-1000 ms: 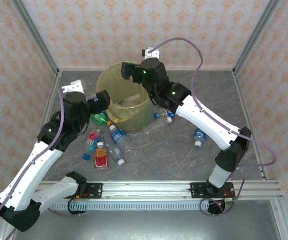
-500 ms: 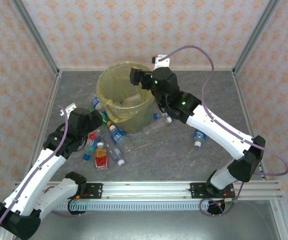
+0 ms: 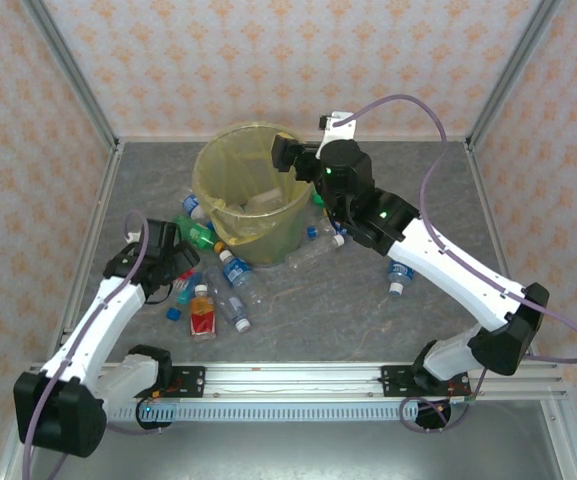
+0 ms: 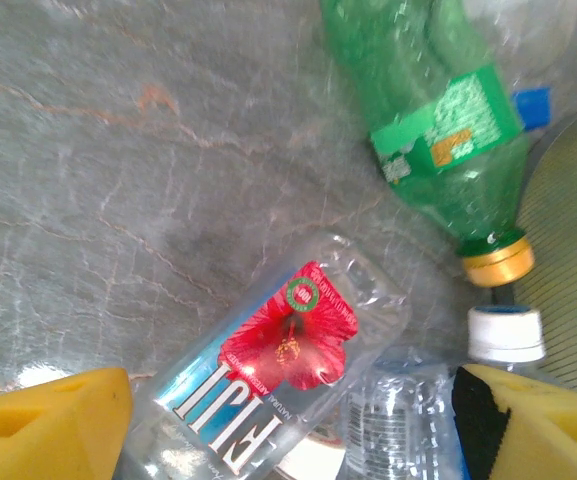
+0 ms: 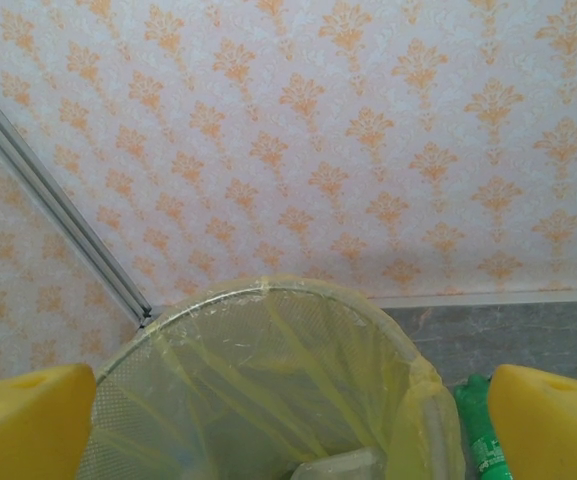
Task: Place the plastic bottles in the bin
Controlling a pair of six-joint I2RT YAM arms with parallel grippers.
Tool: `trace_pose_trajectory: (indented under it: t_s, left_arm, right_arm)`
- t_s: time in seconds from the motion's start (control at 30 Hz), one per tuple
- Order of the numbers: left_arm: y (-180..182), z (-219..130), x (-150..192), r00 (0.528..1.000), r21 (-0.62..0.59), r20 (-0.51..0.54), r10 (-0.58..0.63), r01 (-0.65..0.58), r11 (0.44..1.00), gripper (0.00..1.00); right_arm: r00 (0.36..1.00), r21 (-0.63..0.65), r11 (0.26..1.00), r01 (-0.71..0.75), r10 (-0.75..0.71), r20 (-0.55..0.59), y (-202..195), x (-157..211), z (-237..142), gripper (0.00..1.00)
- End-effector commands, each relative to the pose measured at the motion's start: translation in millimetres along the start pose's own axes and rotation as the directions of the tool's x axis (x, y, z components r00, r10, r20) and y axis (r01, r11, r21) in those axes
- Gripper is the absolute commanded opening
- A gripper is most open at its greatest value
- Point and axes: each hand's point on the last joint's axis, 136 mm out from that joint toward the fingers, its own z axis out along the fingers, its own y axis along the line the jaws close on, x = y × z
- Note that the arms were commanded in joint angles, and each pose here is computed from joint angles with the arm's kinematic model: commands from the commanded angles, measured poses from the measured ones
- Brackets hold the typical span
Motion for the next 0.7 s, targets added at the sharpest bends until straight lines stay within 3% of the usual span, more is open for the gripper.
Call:
trace_pose_trajectory:
  t_s: [0.0, 0.17, 0.67]
  left_arm:
    - [-8.4, 9.0, 4.7, 0.997, 0.041, -0.047, 0.067, -0.066, 0.997, 0.84]
    - [-13.1, 25.0, 13.5, 0.984, 0.048, -0.124, 0.125, -0.120, 0.992, 0.85]
    - [-7.8, 49.4, 27.4, 0.961, 0.003, -0.221, 0.168, -0.172, 0.985, 0.85]
  right_arm:
    - [0.999, 0.003, 1.000, -0.028, 0.028, 0.038, -2.4, -11.5, -9.5, 1.00]
    - [0.999, -0.002, 0.999, -0.040, 0.040, 0.036, -2.9, -11.4, -12.3, 1.00]
    - [0.997, 0.025, 0.998, -0.056, 0.054, 0.062, -17.3, -17.3, -27.6, 1.00]
